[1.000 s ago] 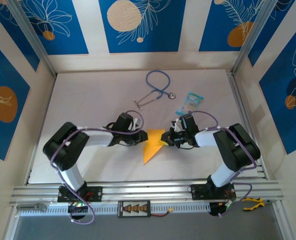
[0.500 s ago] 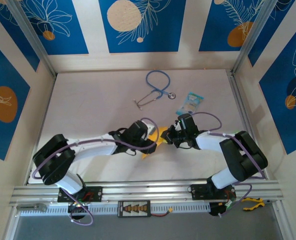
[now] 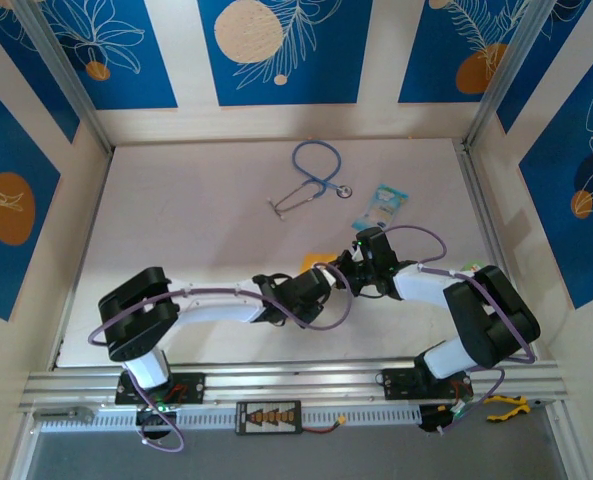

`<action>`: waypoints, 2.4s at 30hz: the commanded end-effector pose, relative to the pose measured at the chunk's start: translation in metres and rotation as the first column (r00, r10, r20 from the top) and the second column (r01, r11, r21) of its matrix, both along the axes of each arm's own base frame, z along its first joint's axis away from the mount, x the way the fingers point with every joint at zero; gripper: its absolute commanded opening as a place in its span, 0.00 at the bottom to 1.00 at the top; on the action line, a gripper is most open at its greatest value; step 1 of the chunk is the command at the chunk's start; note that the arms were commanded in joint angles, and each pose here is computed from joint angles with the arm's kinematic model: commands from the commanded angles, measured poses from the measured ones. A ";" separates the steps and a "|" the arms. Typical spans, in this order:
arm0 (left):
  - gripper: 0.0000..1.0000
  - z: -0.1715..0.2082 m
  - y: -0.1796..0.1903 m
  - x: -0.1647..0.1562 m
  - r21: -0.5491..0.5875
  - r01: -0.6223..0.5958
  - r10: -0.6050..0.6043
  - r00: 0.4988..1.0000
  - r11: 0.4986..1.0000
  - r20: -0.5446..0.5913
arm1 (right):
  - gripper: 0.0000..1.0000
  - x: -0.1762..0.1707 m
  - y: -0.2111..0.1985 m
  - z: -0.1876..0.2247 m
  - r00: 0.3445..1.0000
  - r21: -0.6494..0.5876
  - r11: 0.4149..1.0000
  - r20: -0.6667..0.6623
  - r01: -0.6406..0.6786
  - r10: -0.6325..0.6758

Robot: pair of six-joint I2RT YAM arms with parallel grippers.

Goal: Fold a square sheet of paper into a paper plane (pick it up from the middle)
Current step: Fold the wing for the fifth time at the center of the table.

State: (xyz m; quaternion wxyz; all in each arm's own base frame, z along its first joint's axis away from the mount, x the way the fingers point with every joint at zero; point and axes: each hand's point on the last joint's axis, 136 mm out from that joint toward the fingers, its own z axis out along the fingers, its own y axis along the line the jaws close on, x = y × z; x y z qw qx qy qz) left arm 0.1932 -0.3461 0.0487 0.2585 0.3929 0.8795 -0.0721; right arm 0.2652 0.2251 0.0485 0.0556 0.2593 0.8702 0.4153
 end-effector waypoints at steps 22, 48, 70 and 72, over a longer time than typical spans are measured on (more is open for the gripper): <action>0.18 -0.004 0.010 0.010 0.096 -0.036 0.027 0.995 0.995 0.096 | 0.00 -0.005 0.000 0.002 1.000 0.009 1.000 -0.021 0.005 -0.005; 0.11 -0.003 0.009 0.015 0.094 -0.048 0.037 0.992 0.994 0.117 | 0.00 -0.007 -0.001 0.000 1.000 0.003 1.000 -0.024 0.002 -0.002; 0.14 -0.004 0.009 0.014 0.076 -0.062 0.053 0.992 0.995 0.113 | 0.00 -0.008 -0.001 0.000 1.000 0.004 1.000 -0.027 0.002 -0.002; 0.12 -0.004 0.008 0.014 0.072 -0.061 0.053 0.992 0.995 0.113 | 0.00 -0.008 -0.001 0.000 1.000 0.004 1.000 -0.025 0.003 -0.002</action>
